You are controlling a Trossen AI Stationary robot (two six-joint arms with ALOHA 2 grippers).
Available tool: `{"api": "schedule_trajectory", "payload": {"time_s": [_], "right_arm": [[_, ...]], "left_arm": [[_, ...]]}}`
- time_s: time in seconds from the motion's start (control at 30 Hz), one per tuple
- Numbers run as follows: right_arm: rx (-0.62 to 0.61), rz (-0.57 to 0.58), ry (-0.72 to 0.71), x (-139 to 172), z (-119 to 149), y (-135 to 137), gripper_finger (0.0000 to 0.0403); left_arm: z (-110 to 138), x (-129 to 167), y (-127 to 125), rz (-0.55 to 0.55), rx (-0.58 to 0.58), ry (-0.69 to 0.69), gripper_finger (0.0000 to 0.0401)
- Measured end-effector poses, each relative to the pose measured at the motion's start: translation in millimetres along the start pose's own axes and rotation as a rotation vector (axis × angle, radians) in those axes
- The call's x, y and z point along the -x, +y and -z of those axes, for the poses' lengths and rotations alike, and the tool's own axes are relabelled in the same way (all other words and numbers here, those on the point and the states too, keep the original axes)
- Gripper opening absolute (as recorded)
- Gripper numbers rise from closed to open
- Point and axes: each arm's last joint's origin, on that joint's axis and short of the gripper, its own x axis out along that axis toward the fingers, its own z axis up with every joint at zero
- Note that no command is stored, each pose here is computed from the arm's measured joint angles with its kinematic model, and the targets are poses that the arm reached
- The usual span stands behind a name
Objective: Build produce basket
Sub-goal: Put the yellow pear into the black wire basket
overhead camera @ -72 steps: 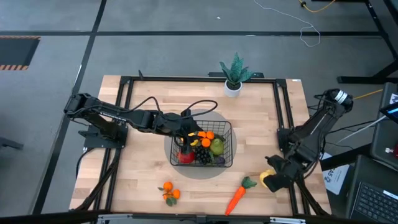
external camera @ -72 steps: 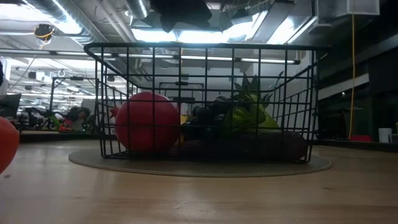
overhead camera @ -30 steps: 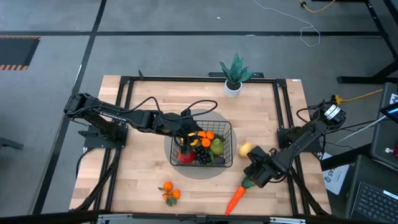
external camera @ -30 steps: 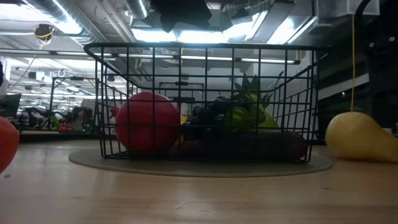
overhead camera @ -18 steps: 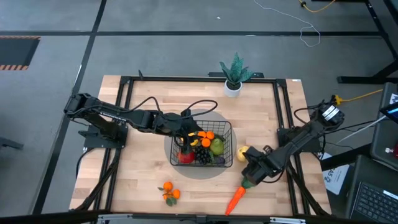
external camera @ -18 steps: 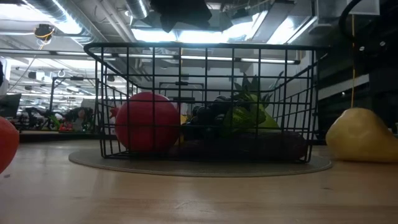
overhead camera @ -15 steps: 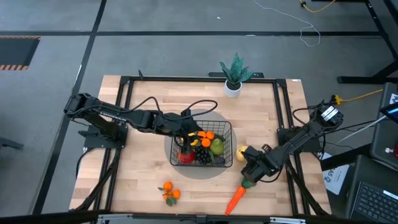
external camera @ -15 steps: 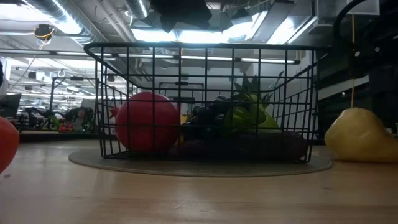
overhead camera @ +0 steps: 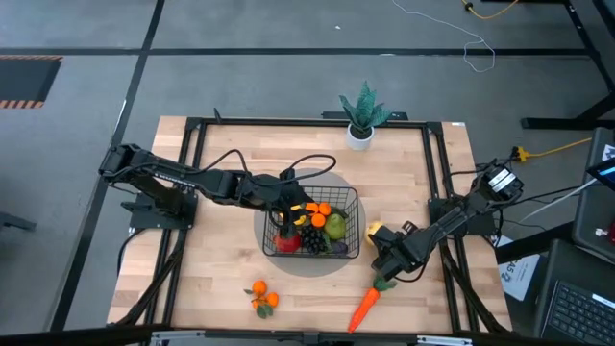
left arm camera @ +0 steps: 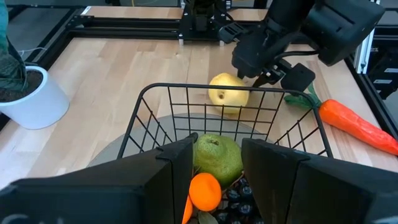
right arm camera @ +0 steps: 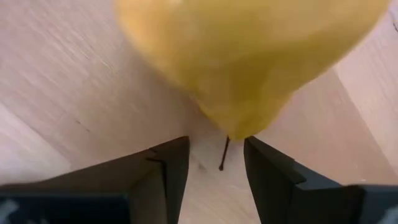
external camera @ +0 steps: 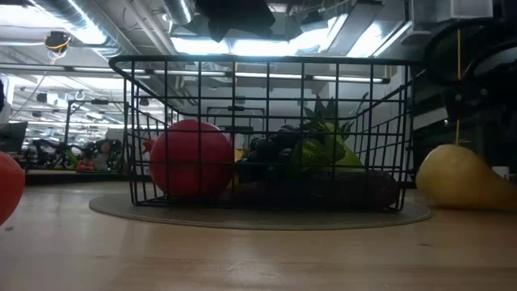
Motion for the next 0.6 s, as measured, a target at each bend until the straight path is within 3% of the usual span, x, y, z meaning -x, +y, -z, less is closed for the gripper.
{"api": "schedule_trajectory", "payload": {"time_s": [0.23,0.5,0.6], "right_arm": [[-0.01,-0.004,0.014,-0.3,-0.3,0.2,0.0129],[-0.032,-0.002,0.035,-2.1,-5.0,-1.2,0.0018],[-0.032,0.0,0.034,-2.1,-5.0,-1.5,0.0008]], "left_arm": [[0.1,-0.1,0.0,0.0,0.0,0.001,0.0124],[0.0,0.0,0.0,0.0,0.0,0.0,0.0124],[0.1,-0.1,-0.1,0.0,0.0,0.0,0.0124]]}}
